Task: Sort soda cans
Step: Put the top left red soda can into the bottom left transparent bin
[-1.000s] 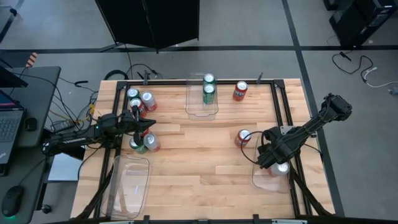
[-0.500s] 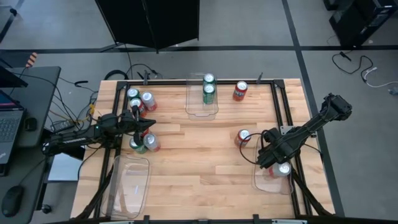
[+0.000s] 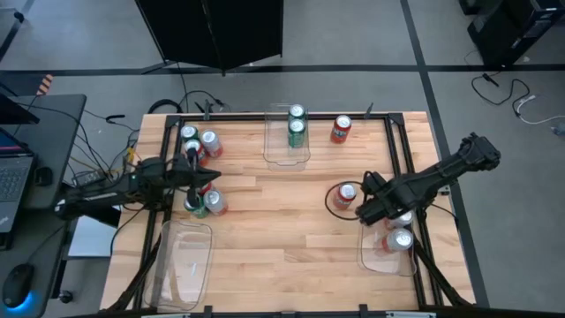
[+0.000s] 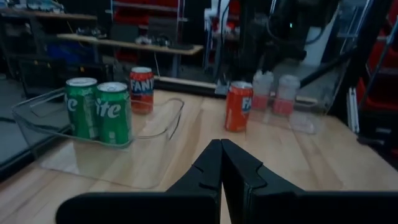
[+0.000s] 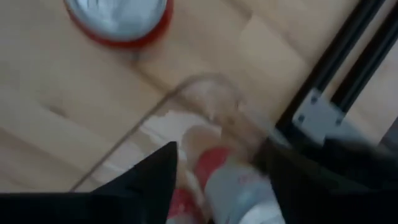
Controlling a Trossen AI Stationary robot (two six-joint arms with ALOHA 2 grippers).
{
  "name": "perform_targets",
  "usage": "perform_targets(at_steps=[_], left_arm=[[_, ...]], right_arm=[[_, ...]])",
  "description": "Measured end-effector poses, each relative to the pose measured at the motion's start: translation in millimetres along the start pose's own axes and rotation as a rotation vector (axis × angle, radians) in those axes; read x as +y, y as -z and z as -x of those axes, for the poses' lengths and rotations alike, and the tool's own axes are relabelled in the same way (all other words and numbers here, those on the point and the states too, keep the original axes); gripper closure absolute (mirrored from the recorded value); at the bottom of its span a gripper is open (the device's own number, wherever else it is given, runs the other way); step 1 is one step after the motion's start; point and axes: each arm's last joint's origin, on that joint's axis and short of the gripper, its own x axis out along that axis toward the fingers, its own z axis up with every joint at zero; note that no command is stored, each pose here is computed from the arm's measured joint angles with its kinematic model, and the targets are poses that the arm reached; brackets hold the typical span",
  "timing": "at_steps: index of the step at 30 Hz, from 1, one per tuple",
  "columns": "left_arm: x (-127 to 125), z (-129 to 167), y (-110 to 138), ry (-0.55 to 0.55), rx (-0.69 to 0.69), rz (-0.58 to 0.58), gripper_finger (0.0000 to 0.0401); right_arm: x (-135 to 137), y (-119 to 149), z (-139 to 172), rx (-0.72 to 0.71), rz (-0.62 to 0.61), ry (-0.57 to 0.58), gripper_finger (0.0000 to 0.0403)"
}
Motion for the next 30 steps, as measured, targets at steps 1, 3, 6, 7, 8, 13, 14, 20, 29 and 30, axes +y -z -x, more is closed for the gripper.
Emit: perform_targets(at_steps=[1, 3, 6, 7, 8, 13, 14, 20, 29, 30], left_arm=[[0, -1, -4, -0.001, 0.012, 0.0, 0.039], [-1, -3, -12, -0.005, 0.045, 0.001, 0.039], [-3, -6, -28, -0.012, 0.115, -0.003, 0.039], [-3, -7, -33, -0.02, 0.148, -0.004, 0.039], [-3, -9, -38, -0.035, 0.182, -0.005, 0.039], [-2, -21, -63, -0.155, 0.375, 0.03, 0.039], [-2, -24, -67, -0.175, 0.418, 0.045, 0.039], [-3, -38, -91, -0.284, 0.653, 0.166, 0.039], [7, -36, -108, -0.584, 0.942, 0.25, 0.039], [10, -34, -110, -0.615, 0.972, 0.267, 0.039]], right_arm=[[-1, -3, -1, -0.018, 0.004, 0.006, 0.0205], [-2, -11, -3, -0.044, 0.008, 0.018, 0.0243], [-2, -23, -12, -0.043, 0.051, 0.011, 0.0299], [-1, -28, -14, -0.044, 0.08, -0.005, 0.0316], [-1, -34, -16, -0.049, 0.11, -0.021, 0.0333], [2, -59, -16, -0.25, 0.225, -0.062, 0.0397], [2, -64, -14, -0.297, 0.246, -0.069, 0.0395], [15, -94, -4, -0.631, 0.364, -0.177, 0.0401], [36, -126, -16, -1.023, 0.543, -0.455, 0.0402], [37, -128, -17, -1.05, 0.543, -0.461, 0.0402]])
